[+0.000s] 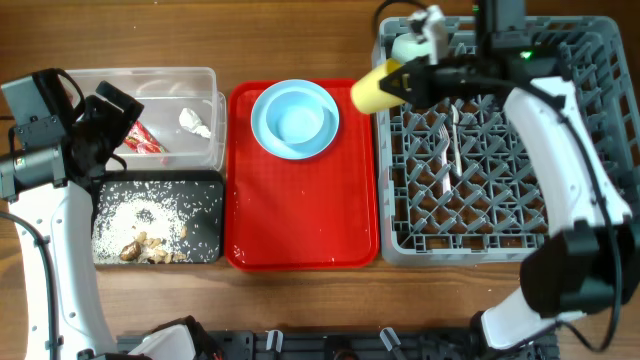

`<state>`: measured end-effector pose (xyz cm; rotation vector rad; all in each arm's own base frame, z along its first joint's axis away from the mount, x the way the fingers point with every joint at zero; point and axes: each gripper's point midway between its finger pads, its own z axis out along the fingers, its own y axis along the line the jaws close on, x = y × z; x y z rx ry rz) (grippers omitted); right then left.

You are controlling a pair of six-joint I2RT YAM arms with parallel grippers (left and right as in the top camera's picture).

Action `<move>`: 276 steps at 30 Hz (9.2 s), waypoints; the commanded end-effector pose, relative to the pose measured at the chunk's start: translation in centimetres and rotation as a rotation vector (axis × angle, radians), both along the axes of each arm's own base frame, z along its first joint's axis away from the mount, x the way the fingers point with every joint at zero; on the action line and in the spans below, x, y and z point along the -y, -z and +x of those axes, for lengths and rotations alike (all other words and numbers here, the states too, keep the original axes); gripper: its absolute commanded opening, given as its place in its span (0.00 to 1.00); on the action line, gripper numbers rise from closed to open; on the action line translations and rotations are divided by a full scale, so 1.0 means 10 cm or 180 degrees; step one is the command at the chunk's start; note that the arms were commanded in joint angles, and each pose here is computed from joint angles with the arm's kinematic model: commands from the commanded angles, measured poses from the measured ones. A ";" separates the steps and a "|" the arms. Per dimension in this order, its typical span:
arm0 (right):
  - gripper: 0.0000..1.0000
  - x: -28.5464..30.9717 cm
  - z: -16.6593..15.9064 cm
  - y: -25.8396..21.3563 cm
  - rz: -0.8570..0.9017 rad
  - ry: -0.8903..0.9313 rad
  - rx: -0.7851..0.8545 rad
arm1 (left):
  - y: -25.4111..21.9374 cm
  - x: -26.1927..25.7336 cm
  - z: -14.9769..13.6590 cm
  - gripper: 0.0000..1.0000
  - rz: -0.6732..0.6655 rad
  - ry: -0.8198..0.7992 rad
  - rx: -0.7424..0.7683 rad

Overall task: Sort waste into correct bins and load items into the dishwasher rack
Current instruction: 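Grasp the yellow cup and lift it toward the dish rack, then lower the yellow cup into the rack beside the teal bowl and release, then reach the right gripper to the light-blue bowl on the plate and grip its rim, then carry the light-blue bowl into the rack's middle with the right gripper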

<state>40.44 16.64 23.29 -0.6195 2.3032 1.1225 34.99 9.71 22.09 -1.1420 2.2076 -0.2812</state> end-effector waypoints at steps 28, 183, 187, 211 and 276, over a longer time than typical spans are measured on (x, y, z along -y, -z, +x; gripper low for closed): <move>0.04 0.80 0.01 1.39 -0.0319 0.0382 -0.1387 | -0.06 -0.01 0.01 1.00 0.0038 0.0036 0.0048; 0.34 -1.81 -0.08 1.92 -0.2422 -0.0396 0.0957 | -0.06 -0.01 0.01 1.00 0.0038 0.0036 0.0050; 0.34 -1.81 -0.08 1.95 -0.2428 -0.0395 0.0943 | -0.06 -0.01 0.01 1.00 0.0038 0.0036 0.0050; 0.15 -1.81 -0.03 1.42 -0.2187 -0.0138 0.1073 | -0.06 -0.01 0.01 1.00 0.0038 0.0036 0.0050; 0.04 -1.67 -0.20 -0.57 -0.0559 0.0403 0.1285 | -0.06 -0.01 0.00 1.00 0.0036 0.0035 0.0047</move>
